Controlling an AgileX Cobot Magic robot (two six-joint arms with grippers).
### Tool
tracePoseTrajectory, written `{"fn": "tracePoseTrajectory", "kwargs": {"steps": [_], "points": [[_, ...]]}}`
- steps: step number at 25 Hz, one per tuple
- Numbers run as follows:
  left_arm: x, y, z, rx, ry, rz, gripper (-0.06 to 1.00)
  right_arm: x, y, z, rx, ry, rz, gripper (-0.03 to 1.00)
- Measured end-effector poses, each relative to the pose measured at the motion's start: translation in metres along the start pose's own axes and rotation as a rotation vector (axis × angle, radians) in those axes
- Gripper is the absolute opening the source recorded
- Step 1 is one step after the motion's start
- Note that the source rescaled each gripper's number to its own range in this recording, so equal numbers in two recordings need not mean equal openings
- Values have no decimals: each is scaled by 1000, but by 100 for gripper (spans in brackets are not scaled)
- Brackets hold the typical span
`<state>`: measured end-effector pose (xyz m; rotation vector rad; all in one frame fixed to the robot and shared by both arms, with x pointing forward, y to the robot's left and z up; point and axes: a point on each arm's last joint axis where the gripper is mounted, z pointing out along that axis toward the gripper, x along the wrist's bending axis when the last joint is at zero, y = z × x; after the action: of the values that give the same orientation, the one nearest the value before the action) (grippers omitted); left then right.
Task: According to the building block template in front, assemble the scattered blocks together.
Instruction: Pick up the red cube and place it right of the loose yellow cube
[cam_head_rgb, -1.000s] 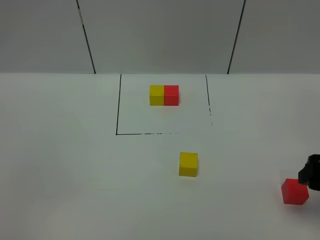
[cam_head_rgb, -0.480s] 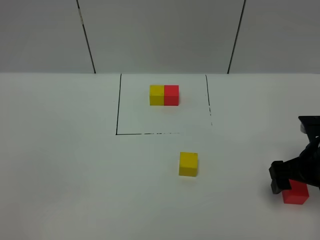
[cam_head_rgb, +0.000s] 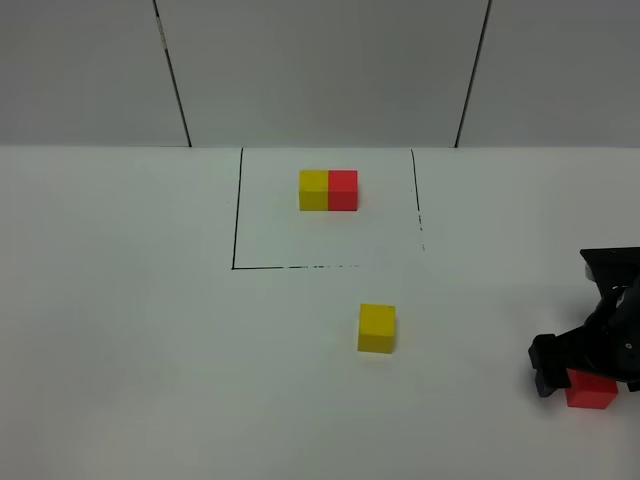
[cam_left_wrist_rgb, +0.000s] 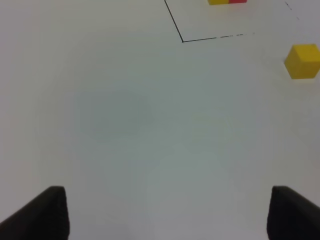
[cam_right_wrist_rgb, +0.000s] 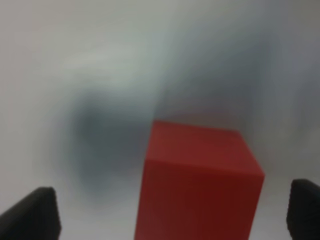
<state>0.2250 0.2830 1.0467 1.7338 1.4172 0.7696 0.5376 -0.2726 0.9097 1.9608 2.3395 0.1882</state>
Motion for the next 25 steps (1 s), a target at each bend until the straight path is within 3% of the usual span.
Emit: {"fn": "tracePoseTrajectory", "kwargs": {"steps": [15, 18, 22, 25], "points": [[0, 0, 0, 0, 0, 1, 94, -19, 1, 24, 27, -15, 88, 81], [0, 0, 0, 0, 0, 1, 94, -19, 1, 24, 30, -15, 88, 77], [0, 0, 0, 0, 0, 1, 94, -21, 1, 24, 38, -16, 91, 49], [0, 0, 0, 0, 0, 1, 94, -21, 0, 24, 47, -8, 104, 14]]}}
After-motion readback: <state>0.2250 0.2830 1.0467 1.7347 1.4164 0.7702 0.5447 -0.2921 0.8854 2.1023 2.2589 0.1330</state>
